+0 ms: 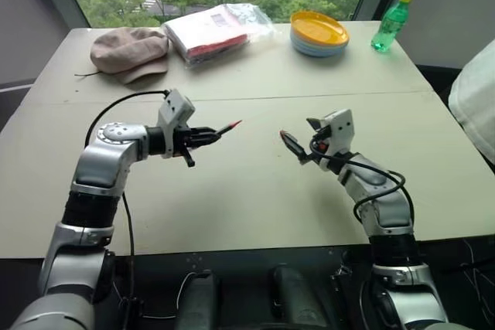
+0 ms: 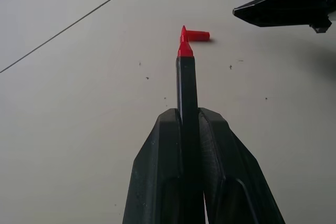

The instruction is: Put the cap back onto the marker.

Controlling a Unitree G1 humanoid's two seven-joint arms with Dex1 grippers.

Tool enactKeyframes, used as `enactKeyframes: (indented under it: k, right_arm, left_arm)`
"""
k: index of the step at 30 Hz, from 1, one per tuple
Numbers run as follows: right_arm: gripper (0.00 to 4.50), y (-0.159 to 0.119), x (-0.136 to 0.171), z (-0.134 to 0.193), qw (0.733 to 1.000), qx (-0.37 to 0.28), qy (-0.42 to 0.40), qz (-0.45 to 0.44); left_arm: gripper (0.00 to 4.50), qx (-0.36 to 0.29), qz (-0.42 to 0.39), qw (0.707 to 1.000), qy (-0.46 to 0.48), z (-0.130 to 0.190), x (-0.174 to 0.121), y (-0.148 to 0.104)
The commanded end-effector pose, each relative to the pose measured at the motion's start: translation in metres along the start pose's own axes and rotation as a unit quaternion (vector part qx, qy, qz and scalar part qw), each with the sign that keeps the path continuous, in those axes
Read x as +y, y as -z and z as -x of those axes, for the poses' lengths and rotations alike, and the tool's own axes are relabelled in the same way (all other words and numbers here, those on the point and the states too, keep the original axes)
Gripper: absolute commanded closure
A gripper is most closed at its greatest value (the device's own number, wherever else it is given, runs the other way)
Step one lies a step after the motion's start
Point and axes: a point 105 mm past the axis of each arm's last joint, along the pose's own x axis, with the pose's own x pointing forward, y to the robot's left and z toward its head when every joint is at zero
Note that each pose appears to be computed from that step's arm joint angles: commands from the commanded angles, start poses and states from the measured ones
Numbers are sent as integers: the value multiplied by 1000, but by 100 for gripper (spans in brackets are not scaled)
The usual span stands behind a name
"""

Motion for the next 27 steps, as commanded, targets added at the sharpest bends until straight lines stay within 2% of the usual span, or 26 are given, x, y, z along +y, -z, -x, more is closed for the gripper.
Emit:
enactKeyframes:
  k: [1,17,27]
  right_arm:
    - [0,-5,1,-6,1000,-19,2,8]
    - [0,32,-9,-41,999,31,-10,33]
    - [0,48,-18,-38,994,73,-13,77]
  left_arm:
    - [450,-16,-17,1000,-9,11,0,-14]
    - [450,-8,-24,999,-27,21,-1,-14]
    - [450,-9,-28,999,-37,22,-3,-12]
